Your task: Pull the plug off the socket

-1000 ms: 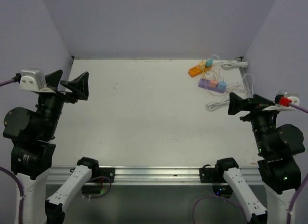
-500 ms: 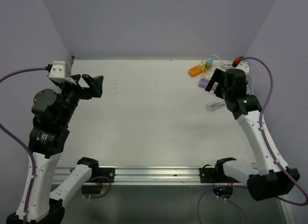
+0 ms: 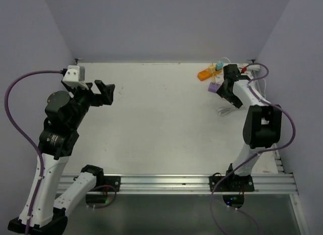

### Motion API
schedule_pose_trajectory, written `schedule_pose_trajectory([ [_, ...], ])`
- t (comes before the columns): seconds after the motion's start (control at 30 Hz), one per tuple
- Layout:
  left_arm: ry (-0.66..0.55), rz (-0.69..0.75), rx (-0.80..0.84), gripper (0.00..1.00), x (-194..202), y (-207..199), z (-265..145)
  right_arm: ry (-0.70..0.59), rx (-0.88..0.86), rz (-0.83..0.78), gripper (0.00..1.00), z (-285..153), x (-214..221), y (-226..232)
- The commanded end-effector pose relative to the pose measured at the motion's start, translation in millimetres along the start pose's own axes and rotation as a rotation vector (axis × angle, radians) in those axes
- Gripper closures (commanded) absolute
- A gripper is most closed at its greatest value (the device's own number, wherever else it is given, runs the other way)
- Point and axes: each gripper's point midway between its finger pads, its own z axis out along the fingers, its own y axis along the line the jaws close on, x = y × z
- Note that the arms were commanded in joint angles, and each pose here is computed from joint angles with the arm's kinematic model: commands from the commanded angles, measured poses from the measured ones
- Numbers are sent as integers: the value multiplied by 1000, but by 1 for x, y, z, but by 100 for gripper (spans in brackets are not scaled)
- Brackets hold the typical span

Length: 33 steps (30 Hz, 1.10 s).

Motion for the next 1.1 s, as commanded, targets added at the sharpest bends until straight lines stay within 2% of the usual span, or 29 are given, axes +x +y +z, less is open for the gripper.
schedule_pose_trajectory([
  [0.0,-32,-21,41,0,-7,-9,4,-18,65,121,2,14,-18,-1],
  [0.2,-12,-20,41,0,2,-9,9,58,133,201,9,51,-4,-14],
  [0.4,-6,-22,41,0,4,-9,10,103,132,207,28,68,9,-17],
  [0.53,0,-31,50,0,7,-11,10,114,115,180,52,70,13,-16],
  [0.7,-2,-32,55,0,6,-12,9,140,101,168,73,71,22,-17],
  [0.83,-10,-28,47,1,2,-11,5,179,72,156,99,69,32,-14],
  [1.07,-15,-34,52,0,2,-12,4,194,14,146,100,46,44,-24],
])
